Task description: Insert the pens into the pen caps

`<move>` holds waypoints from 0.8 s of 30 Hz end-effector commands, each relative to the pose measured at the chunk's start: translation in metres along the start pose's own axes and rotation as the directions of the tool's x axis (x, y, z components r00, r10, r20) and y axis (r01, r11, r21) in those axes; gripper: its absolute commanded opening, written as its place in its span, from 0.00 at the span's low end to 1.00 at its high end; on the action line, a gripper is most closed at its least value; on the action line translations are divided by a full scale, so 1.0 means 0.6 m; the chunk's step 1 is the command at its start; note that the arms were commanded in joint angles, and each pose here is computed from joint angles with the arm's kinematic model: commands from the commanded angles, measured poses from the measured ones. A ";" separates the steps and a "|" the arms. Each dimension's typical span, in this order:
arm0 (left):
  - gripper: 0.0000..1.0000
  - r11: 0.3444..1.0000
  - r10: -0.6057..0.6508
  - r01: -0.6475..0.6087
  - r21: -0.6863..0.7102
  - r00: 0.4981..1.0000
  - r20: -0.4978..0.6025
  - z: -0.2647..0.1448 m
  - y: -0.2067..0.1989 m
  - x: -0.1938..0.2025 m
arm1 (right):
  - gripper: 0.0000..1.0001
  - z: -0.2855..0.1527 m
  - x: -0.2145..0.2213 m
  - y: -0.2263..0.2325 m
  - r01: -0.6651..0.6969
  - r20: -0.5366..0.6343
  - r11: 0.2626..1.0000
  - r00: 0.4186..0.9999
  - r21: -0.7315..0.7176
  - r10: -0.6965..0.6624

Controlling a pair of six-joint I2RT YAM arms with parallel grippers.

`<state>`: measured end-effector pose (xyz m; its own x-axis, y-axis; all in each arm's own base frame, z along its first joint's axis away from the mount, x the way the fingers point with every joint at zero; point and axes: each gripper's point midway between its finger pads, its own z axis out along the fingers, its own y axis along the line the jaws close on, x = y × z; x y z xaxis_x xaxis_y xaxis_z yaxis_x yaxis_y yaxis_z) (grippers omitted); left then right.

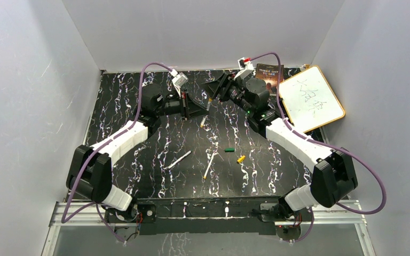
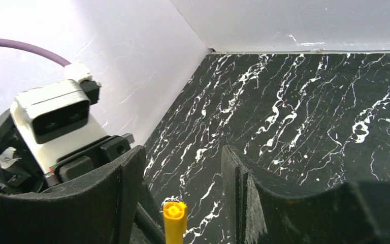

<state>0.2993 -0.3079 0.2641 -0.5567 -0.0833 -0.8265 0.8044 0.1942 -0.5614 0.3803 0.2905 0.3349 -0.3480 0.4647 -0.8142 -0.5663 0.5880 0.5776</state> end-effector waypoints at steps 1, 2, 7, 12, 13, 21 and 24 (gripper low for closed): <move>0.00 0.991 0.123 -0.125 0.041 0.991 0.049 -0.008 -0.048 -0.045 | 0.54 0.007 -0.036 0.031 0.046 0.033 0.998 0.998 -0.042 -0.045; 0.00 0.991 0.123 -0.125 0.039 0.991 0.049 -0.009 -0.047 -0.045 | 0.54 0.006 -0.037 0.032 0.046 0.034 0.998 0.998 -0.044 -0.044; 0.00 0.992 0.122 -0.124 0.031 0.991 0.049 -0.008 -0.044 -0.046 | 0.38 0.005 -0.038 0.040 0.042 0.033 0.997 0.999 -0.064 -0.040; 0.00 0.992 0.119 -0.121 0.023 0.992 0.051 -0.008 -0.042 -0.047 | 0.29 0.001 -0.035 0.042 0.038 0.026 0.997 0.999 -0.073 -0.036; 0.00 0.993 0.118 -0.119 0.022 0.992 0.050 -0.008 -0.041 -0.047 | 0.24 0.000 -0.034 0.042 0.036 0.026 0.997 0.999 -0.072 -0.035; 0.00 0.994 0.109 -0.111 0.016 0.992 0.058 -0.006 -0.040 -0.053 | 0.00 -0.004 -0.028 0.039 0.038 0.013 0.997 0.999 -0.067 -0.037; 0.00 0.994 0.112 -0.112 -0.003 0.991 0.075 -0.006 -0.038 -0.060 | 0.00 -0.005 -0.020 0.040 0.038 -0.005 0.996 0.999 -0.075 -0.038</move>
<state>0.3006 -0.3063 0.2638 -0.5495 -0.0805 -0.8316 0.8045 0.2174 -0.5527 0.3767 0.2963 0.3280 -0.3794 0.4246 -0.8221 -0.5786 0.5845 0.5689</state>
